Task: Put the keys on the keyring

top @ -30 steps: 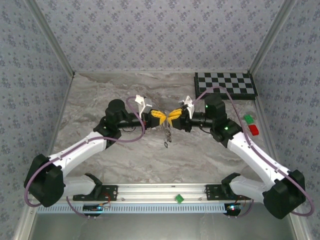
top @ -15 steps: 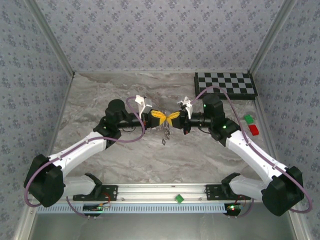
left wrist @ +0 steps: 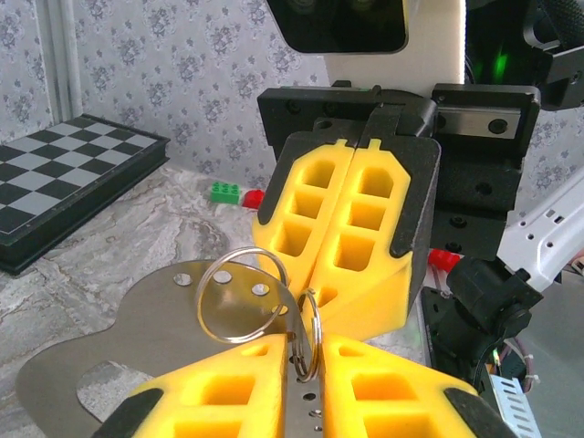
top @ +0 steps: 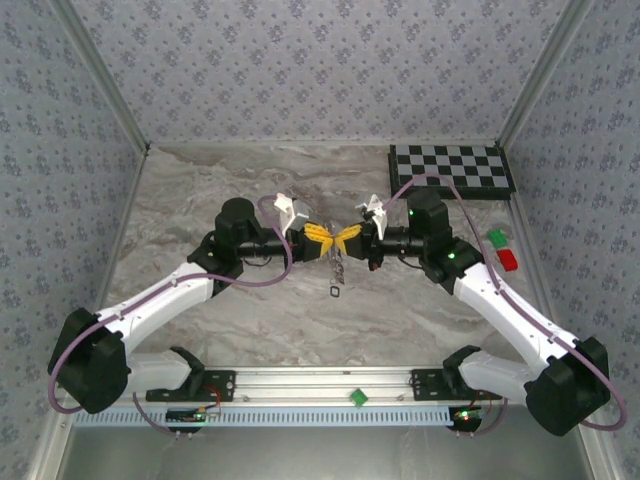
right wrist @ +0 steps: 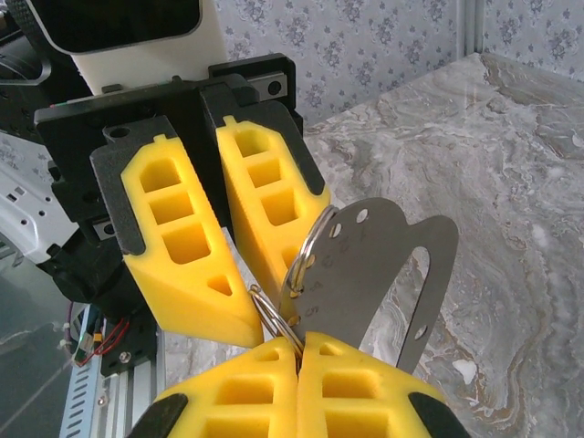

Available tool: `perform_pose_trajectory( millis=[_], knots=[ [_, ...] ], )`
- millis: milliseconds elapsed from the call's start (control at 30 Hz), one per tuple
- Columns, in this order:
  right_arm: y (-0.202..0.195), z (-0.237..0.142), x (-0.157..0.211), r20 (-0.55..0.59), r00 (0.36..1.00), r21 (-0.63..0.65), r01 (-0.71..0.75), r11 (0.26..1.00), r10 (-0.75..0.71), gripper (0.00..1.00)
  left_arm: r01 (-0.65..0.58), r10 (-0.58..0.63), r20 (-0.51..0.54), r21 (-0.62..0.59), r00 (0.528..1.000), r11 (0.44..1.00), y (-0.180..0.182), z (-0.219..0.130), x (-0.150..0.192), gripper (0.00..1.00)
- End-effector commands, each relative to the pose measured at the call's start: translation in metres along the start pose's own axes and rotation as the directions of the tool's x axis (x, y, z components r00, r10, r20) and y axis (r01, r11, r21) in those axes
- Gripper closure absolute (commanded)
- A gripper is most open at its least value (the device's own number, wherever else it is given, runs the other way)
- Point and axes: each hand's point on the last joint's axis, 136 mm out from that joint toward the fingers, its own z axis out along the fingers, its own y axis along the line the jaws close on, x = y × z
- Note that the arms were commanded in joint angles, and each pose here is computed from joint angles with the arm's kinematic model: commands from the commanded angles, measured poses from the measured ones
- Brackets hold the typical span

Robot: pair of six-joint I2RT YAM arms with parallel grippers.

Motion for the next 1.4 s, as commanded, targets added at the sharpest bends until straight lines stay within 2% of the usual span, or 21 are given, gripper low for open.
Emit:
perform_pose_trajectory(
  millis=[0,167,400,467,500,533,733,767,800,867,1100,1367],
  knots=[
    [0.009,-0.002,-0.009,0.008,0.999,-0.027,0.034,0.999,-0.034,1.0,-0.068,0.068,0.052,-0.011,0.996,0.998,-0.005,-0.003,-0.026,0.84],
    [0.01,0.002,-0.007,-0.01,0.999,-0.035,0.033,0.999,-0.034,1.0,-0.077,0.077,0.061,-0.012,0.995,0.997,-0.008,-0.006,-0.029,0.84],
    [0.013,0.0,-0.011,-0.005,0.999,-0.033,0.048,0.998,-0.048,1.0,-0.06,0.06,0.013,0.005,0.998,0.998,-0.004,0.0,-0.017,0.85],
    [0.014,0.0,-0.012,-0.004,0.999,-0.03,0.051,0.998,-0.051,1.0,-0.061,0.061,0.001,0.012,0.998,0.998,-0.004,0.001,-0.016,0.87],
    [0.014,-0.001,-0.011,-0.005,0.999,-0.03,0.052,0.998,-0.052,1.0,-0.058,0.058,-0.004,0.012,0.998,0.998,-0.003,0.001,-0.015,0.92],
    [0.014,-0.001,-0.011,-0.006,0.999,-0.029,0.051,0.998,-0.051,1.0,-0.059,0.059,-0.007,0.013,0.998,0.998,-0.003,0.002,-0.015,1.0],
    [0.012,-0.003,-0.011,-0.004,0.998,-0.004,0.058,0.998,-0.058,0.99,-0.054,0.054,0.042,0.013,0.998,0.998,-0.005,0.0,-0.023,1.0],
    [0.01,-0.004,-0.01,-0.001,0.998,0.012,0.062,0.998,-0.062,0.94,-0.053,0.053,0.058,0.01,0.997,0.999,-0.006,-0.001,-0.026,1.0],
    [0.009,-0.005,-0.01,0.003,0.998,0.03,0.069,0.997,-0.069,0.82,-0.048,0.047,0.071,0.004,0.996,0.999,-0.005,-0.001,-0.028,1.0],
    [0.004,-0.009,-0.009,0.016,0.996,0.075,0.083,0.994,-0.084,0.76,-0.042,0.042,0.098,0.0,0.994,0.999,-0.005,-0.003,-0.032,1.0],
    [-0.001,-0.025,-0.011,0.074,0.979,0.208,0.169,0.963,-0.188,0.81,-0.044,0.041,0.148,0.022,0.988,0.999,-0.014,-0.008,-0.044,1.0],
    [0.002,-0.02,-0.013,0.068,0.97,0.224,0.214,0.951,-0.234,0.81,-0.048,0.041,0.168,0.041,0.985,0.998,-0.02,-0.01,-0.05,1.0]
  ],
)
